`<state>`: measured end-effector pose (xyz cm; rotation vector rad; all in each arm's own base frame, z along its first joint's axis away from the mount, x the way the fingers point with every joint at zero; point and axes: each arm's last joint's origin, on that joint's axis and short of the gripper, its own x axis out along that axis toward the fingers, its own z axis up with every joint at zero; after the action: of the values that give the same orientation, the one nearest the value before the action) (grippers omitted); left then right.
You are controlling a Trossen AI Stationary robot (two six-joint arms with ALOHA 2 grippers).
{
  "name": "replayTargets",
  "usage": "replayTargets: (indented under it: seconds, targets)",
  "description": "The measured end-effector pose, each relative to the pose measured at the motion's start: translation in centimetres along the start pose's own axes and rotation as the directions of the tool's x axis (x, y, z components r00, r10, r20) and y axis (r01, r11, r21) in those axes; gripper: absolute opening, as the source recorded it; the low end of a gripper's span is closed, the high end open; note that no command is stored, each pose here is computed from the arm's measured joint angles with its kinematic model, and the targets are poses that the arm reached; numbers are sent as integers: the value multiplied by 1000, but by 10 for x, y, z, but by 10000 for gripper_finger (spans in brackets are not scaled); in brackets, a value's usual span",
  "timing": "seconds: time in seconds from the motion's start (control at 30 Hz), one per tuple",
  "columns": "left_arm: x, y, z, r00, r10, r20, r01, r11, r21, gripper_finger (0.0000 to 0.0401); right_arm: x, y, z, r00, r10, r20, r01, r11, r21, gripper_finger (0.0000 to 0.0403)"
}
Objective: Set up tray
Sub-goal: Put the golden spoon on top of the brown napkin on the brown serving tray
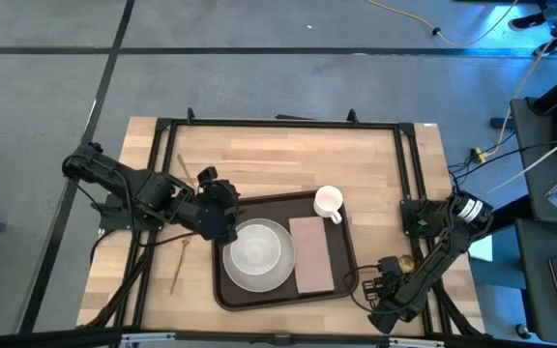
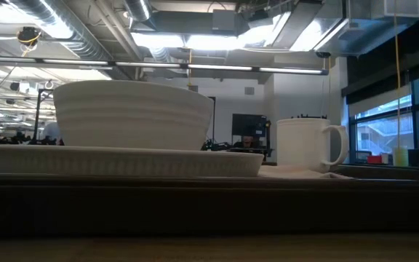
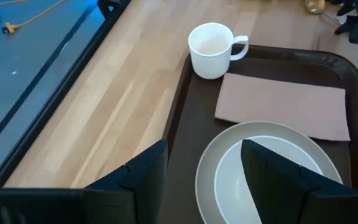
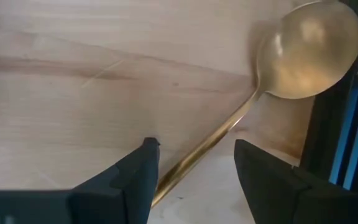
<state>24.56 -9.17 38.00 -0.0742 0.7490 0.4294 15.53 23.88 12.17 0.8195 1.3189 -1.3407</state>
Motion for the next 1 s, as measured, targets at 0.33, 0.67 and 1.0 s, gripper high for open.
replayTargets:
  seconds: [0.33,0.67,1.0]
  targets:
    - [1,1,1,1000,4,0,-4,1000,-6,198,1,1,-1,1000,13,-12,-13,1000,3,204]
    - [1,1,1,1000,4,1,-4,1000,-6,198,1,4,-2,999,50,-10,-51,999,-9,86]
    - [1,1,1,1000,4,1,-4,999,36,198,1,5,-2,998,62,-7,-62,998,-24,45]
